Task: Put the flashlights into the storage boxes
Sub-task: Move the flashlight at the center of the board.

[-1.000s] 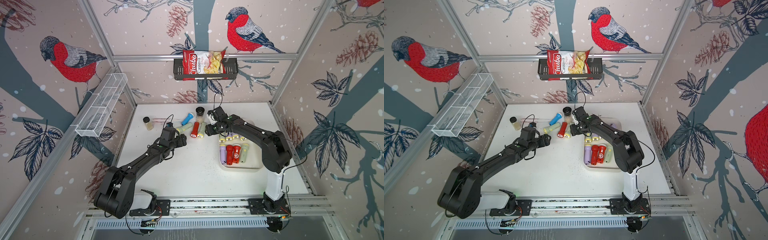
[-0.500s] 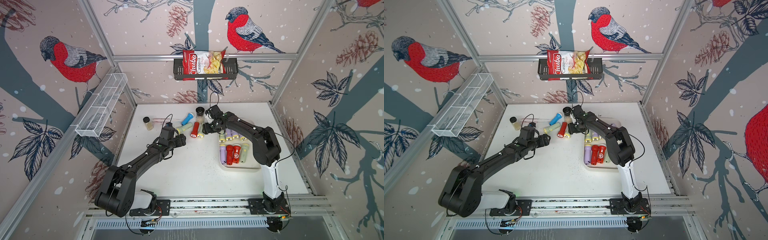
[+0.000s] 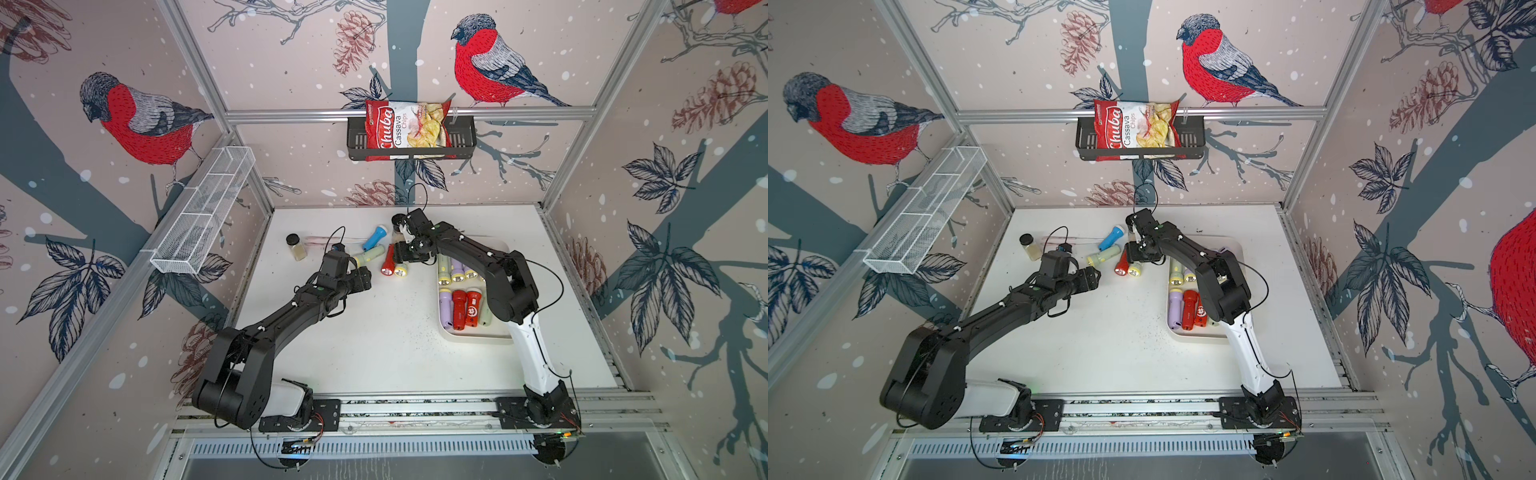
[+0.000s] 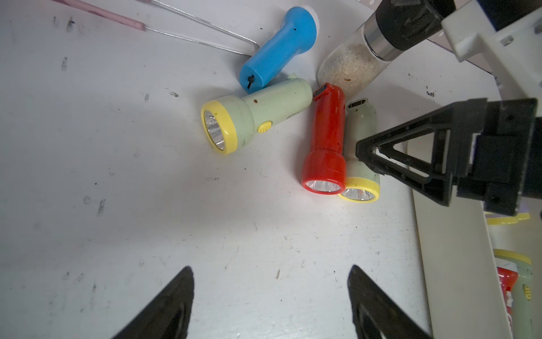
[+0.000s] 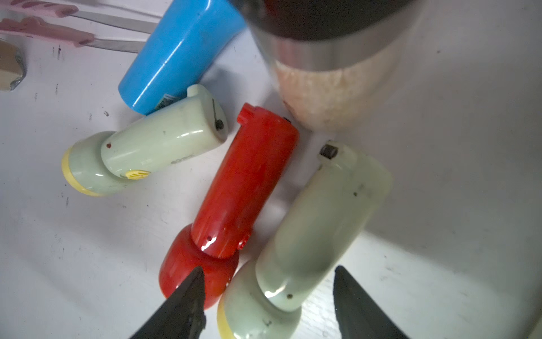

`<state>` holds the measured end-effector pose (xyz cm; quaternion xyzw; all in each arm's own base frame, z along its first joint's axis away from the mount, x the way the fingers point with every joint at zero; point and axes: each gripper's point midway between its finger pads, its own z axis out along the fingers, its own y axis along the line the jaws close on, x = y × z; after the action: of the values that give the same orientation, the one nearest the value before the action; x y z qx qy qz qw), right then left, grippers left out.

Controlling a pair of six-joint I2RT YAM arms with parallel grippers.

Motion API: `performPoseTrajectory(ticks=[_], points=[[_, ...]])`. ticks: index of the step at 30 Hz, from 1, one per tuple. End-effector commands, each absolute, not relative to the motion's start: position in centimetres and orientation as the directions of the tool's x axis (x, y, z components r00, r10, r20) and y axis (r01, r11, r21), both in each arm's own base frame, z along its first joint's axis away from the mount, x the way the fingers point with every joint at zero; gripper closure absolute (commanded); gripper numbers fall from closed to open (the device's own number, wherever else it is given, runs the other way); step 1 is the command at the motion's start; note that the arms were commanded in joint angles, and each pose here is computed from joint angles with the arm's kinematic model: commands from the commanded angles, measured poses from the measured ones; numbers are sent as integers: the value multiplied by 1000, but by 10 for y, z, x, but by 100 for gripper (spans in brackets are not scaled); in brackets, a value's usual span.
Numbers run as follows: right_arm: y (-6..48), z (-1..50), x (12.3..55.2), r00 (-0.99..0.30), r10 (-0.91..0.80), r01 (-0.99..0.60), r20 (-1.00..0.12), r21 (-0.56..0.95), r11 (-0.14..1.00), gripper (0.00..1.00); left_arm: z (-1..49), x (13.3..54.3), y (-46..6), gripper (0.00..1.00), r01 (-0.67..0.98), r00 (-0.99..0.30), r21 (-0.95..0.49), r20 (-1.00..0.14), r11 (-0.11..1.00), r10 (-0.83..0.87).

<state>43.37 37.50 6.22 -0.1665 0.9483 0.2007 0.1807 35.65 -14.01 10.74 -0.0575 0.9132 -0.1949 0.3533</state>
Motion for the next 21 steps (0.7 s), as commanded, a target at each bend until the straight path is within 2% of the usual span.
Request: performPoseTrajectory(ticks=[1,13,21], points=[[380,58,437,-891,-226,-371,-395,345,862,31,111,358,-140,19,42,-742,-393,-628,919,-235],[363,35,437,-889,-278,-376,-363,234,897,39,114,357,-139,19,44,-742,-390,-630,920,-232],[360,31,411,-851,-421,-488,-315,172,856,43,122,356,-137,20,48,-730,-388,-643,921,-233]])
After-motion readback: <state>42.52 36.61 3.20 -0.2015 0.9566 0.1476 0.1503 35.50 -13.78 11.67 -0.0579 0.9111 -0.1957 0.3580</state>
